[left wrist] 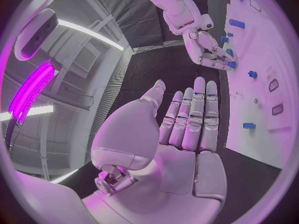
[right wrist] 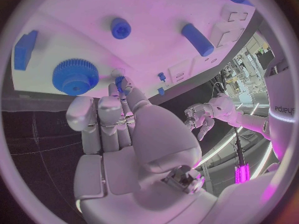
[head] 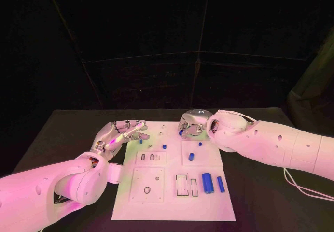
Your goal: Assemble the parts on the task board
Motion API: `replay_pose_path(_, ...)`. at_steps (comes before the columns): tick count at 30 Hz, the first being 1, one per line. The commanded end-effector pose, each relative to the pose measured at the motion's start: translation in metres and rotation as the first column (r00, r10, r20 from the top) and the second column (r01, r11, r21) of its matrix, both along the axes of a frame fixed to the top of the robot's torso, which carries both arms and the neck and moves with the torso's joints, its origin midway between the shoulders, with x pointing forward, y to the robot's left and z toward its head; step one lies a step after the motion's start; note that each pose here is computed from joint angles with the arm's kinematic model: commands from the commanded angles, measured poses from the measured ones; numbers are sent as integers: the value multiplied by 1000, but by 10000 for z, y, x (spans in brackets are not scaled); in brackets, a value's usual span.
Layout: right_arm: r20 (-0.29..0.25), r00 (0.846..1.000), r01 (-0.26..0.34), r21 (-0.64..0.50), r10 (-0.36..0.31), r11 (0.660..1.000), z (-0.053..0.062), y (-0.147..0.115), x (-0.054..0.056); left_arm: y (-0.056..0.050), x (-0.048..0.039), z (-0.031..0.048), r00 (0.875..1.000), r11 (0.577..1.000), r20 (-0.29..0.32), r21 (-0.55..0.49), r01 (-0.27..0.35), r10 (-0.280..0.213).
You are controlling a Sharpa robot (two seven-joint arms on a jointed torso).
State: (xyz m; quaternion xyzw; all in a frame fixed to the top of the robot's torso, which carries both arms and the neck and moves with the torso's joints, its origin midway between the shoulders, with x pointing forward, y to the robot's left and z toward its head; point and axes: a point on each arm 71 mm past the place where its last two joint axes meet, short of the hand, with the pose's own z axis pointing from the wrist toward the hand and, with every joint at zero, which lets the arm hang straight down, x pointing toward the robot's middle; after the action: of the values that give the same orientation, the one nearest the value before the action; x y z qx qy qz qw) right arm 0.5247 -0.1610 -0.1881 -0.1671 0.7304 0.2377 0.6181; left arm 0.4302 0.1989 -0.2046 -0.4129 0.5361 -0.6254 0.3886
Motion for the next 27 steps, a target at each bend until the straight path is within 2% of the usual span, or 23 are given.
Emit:
replay_pose_path(1, 95, 995, 11, 101, -21, 995, 147, 37, 8, -7, 2, 15, 1000, 1000, 8, -5, 12, -12)
replay_pose_path(8, 106, 993, 45, 139, -60, 989, 183, 125, 112, -18, 4, 15, 1000, 1000, 7, -7, 17, -17)
replay_pose_path(14, 113, 992, 40, 150, -57, 988, 179, 279, 190, -25, 12, 19, 1000, 1000, 8, -7, 19, -19)
replay_pose_path(27, 75, 996, 32, 118, -41, 993, 120, 497, 276, -47, 19, 36, 1000, 1000, 10, -10, 25, -25)
